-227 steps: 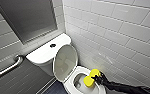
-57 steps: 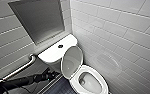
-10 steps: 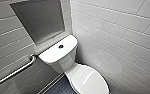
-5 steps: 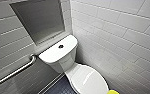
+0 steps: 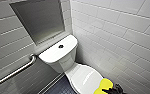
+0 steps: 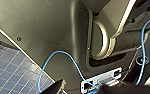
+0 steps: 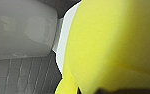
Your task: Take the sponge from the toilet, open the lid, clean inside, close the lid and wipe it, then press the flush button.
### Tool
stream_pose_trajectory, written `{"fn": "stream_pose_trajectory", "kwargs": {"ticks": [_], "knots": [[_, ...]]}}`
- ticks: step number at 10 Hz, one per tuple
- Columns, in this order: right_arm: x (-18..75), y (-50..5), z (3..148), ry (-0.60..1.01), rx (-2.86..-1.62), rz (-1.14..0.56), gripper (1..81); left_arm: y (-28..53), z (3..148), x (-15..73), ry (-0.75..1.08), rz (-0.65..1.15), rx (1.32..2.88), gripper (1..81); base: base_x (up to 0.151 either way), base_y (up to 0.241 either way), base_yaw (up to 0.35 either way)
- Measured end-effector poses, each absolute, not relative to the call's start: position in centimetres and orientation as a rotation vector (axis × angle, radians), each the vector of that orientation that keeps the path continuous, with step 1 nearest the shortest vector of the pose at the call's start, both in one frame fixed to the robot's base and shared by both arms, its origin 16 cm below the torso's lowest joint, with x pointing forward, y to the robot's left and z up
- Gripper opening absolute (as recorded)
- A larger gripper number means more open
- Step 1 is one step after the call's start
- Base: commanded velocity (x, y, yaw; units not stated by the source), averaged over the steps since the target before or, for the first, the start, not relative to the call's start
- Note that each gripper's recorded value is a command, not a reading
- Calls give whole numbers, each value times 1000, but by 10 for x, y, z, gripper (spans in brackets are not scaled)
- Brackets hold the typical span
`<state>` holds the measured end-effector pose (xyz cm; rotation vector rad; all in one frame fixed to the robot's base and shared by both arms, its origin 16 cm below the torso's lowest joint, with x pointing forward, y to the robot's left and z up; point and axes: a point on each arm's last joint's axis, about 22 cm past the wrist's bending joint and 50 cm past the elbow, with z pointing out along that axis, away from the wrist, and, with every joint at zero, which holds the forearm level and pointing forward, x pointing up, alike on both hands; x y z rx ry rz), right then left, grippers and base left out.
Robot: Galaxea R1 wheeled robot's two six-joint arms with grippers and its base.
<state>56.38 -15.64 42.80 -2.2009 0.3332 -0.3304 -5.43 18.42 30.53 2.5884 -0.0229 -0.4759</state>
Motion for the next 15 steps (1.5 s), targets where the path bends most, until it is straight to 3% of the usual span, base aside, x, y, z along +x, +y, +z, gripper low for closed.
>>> {"fn": "stream_pose_trajectory", "kwargs": {"ticks": [10, 15], "knots": [[696, -73, 376, 447, -2244, -428, 10, 186, 298, -63, -37, -518, 2615, 811, 0, 0, 0], [720, -84, 366, 547, -2265, -450, 10, 187, 296, -68, -47, -547, 2624, 811, 0, 0, 0]]}}
